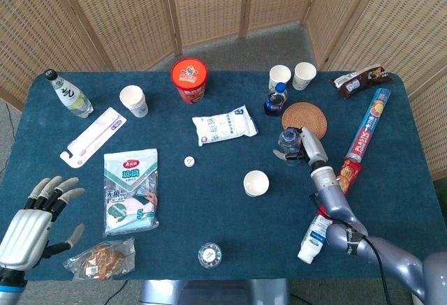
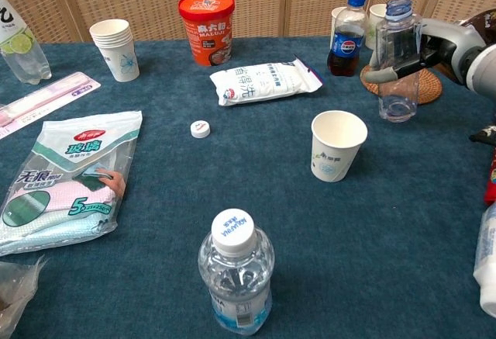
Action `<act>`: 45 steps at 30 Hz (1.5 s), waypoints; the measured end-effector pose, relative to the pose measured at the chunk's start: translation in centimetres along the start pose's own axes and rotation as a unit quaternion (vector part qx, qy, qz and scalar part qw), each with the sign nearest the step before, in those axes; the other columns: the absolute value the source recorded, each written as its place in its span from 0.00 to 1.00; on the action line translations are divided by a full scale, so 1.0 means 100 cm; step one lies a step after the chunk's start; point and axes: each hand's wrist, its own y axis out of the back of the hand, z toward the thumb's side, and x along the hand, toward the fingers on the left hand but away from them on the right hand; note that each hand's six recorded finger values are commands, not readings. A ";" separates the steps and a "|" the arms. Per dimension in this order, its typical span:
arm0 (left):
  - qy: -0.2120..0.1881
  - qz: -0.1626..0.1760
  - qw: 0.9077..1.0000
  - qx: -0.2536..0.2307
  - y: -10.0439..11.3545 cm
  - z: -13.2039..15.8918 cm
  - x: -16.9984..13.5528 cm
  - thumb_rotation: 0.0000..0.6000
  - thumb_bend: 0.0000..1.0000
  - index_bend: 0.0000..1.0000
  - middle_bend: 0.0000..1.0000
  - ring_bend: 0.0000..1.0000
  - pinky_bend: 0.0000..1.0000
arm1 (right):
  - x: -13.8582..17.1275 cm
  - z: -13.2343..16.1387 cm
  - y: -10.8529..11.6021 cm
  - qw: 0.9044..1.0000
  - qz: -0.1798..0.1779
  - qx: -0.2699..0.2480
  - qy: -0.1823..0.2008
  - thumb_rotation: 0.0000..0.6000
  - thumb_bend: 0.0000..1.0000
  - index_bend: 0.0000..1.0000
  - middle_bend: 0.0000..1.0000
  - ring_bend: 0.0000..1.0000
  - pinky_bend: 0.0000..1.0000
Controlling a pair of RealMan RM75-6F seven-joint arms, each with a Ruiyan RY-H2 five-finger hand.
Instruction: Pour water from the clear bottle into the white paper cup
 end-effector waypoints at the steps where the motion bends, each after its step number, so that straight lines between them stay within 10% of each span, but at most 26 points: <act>1: 0.001 0.000 1.000 0.000 0.000 0.000 0.000 0.88 0.42 0.21 0.16 0.07 0.00 | -0.001 0.000 -0.002 1.000 0.001 -0.001 0.001 1.00 0.25 0.59 0.55 0.48 0.28; 45: 0.007 0.006 1.000 0.003 0.005 -0.004 -0.003 0.88 0.42 0.21 0.16 0.08 0.00 | -0.012 -0.024 -0.005 0.996 0.047 -0.076 -0.002 1.00 0.22 0.45 0.40 0.27 0.00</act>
